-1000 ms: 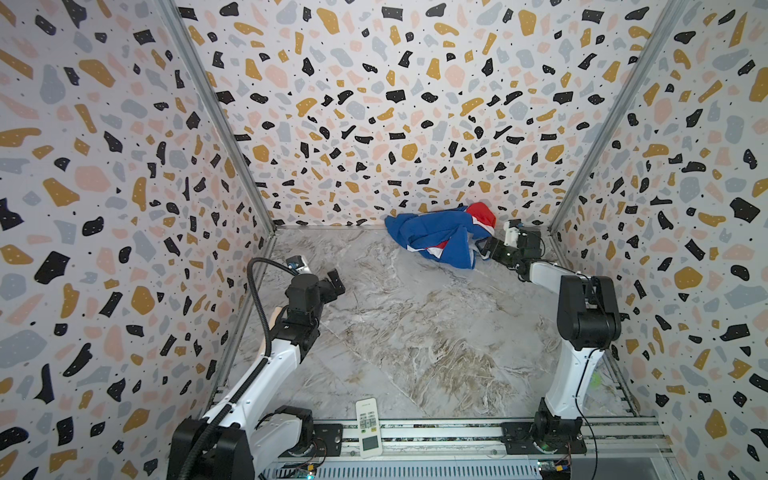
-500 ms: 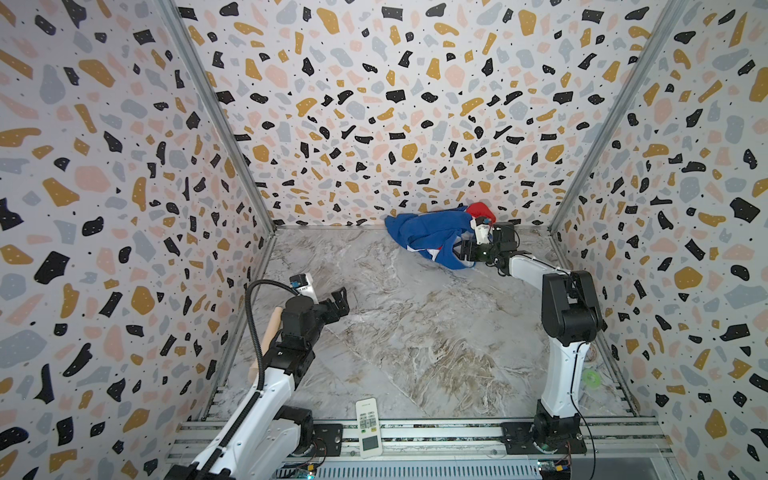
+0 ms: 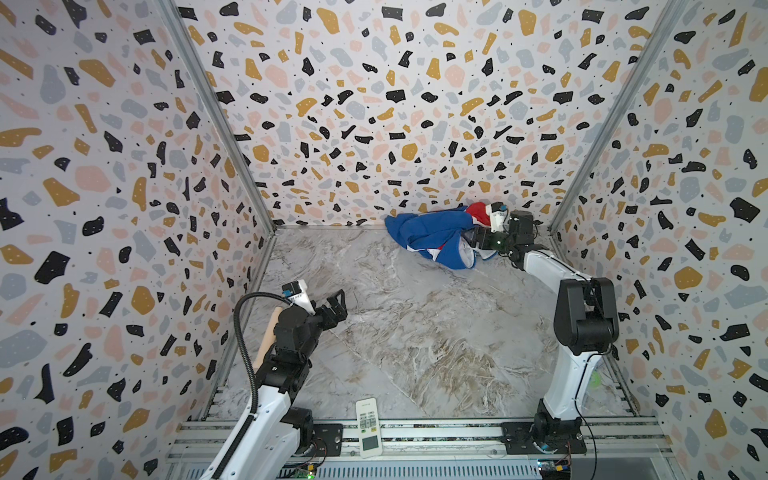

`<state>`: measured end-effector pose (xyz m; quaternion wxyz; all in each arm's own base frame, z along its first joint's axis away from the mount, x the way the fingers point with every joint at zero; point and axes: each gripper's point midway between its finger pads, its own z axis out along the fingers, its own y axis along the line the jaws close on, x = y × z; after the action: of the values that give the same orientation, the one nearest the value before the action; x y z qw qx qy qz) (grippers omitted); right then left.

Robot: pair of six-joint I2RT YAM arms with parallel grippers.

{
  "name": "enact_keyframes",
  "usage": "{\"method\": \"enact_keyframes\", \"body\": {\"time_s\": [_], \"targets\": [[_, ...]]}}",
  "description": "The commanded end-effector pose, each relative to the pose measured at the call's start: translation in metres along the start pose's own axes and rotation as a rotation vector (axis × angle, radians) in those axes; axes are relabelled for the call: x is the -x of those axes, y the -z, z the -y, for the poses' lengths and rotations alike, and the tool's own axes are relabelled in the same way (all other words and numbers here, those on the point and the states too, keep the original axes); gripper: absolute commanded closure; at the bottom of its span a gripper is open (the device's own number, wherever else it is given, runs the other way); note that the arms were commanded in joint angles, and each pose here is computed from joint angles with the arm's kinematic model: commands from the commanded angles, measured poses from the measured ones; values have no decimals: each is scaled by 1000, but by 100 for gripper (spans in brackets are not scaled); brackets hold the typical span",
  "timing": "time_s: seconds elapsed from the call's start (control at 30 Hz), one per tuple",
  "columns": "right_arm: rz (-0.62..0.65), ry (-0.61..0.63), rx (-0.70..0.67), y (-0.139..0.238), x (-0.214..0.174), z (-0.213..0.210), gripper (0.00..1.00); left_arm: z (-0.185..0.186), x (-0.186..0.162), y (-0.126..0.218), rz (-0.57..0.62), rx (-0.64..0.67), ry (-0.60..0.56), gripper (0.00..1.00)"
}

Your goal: Zip up the jacket

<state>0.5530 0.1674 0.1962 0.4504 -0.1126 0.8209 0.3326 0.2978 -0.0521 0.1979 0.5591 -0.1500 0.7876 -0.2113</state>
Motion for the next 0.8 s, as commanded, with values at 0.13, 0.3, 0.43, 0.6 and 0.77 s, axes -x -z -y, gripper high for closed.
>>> {"method": "enact_keyframes", "body": {"time_s": [0.13,0.3,0.43,0.6,0.77], "targets": [[-157,35,69,-46,-20,-18,16,0,22,6,82,23,55,0],[-265,99,-23,-58,-37,-22,36,-1,25,10,88,36,51,0],[-303,158,-72,-51,-48,-33,71,0,26,11,92,33,60,0],[-354,261,-63,-27,-72,-78,100,5,25,10,99,-10,116,0],[-374,418,-2,20,-130,-145,100,6,18,8,88,-37,162,0]]}}
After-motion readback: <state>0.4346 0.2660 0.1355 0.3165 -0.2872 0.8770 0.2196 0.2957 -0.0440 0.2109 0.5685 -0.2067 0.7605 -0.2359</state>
